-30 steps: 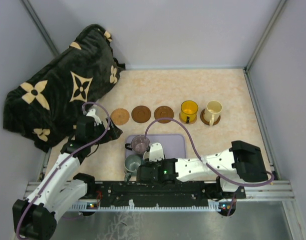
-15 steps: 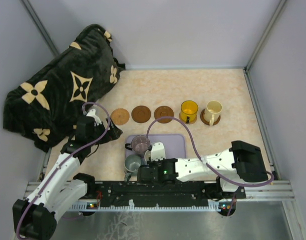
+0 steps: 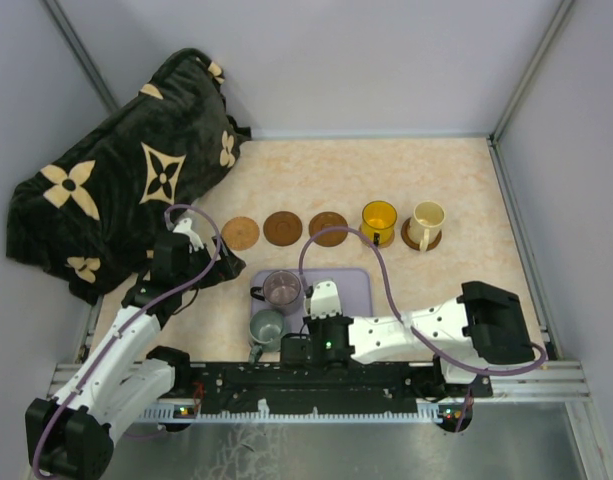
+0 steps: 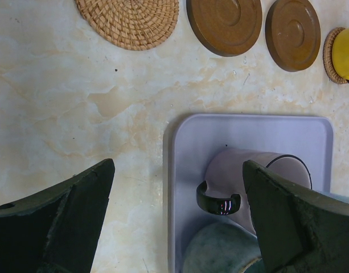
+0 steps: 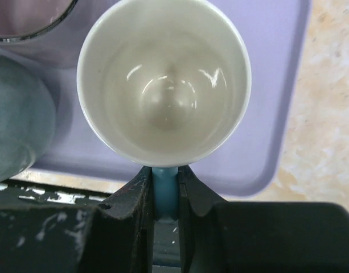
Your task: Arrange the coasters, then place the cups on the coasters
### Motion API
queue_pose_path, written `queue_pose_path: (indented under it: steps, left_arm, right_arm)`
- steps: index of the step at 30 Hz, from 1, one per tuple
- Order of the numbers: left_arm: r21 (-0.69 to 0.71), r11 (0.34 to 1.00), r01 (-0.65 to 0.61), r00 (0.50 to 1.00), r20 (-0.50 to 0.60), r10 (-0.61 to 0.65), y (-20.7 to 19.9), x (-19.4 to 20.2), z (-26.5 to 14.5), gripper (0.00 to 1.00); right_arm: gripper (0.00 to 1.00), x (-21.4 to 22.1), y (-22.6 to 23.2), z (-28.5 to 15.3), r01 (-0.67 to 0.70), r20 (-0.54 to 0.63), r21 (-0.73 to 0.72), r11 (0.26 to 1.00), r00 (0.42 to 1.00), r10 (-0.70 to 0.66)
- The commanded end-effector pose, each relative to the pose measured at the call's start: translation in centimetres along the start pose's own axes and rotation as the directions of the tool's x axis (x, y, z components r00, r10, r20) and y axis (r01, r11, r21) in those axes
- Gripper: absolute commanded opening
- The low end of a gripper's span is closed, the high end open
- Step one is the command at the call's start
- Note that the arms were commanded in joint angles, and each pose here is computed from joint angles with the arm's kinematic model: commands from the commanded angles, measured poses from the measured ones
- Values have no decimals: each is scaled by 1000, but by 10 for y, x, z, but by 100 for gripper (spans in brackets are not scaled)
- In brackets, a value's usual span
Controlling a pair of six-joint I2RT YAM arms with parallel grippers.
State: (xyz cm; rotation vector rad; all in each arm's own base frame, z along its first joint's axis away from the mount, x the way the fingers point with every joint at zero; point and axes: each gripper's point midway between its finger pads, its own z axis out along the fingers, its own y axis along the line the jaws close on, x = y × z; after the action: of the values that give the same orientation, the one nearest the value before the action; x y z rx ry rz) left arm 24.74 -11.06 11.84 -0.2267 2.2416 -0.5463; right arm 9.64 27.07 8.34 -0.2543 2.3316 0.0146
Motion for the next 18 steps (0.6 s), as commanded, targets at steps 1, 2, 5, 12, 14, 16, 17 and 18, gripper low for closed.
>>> queue_pose_path:
  steps: [1, 2, 5, 12, 14, 16, 17, 18]
  left_arm:
    - [13, 1000, 4, 1000, 13, -4, -4, -4, 0, 100]
    - [13, 1000, 5, 1000, 13, -5, -4, -5, 0, 100]
    - [17, 1000, 5, 1000, 16, -6, -5, -6, 0, 100]
    - [13, 1000, 5, 1000, 18, -5, -5, -7, 2, 100]
    - [11, 1000, 7, 1000, 18, -7, -5, -7, 3, 100]
    - [11, 1000, 10, 1000, 23, -10, -5, -9, 4, 100]
    - [15, 1000, 11, 1000, 27, -11, -6, -10, 5, 100]
    - [15, 1000, 10, 1000, 28, -11, -6, -10, 5, 100]
  right_arm:
    - [0, -62, -1, -15, -63, 244, 15, 998, 968, 57]
    - [0, -69, -4, -17, -64, 269, 20, 998, 962, 57]
    - [0, -88, -13, -19, -78, 320, 26, 997, 945, 66]
    - [0, -130, -37, -6, -122, 391, -2, 993, 913, 113]
    - [0, -144, -47, 3, -146, 408, -12, 989, 902, 138]
    - [0, -162, -51, 9, -165, 442, -50, 985, 881, 170]
    - [0, -168, -56, 12, -169, 453, -58, 984, 874, 177]
    - [0, -174, -60, 15, -172, 463, -59, 983, 868, 180]
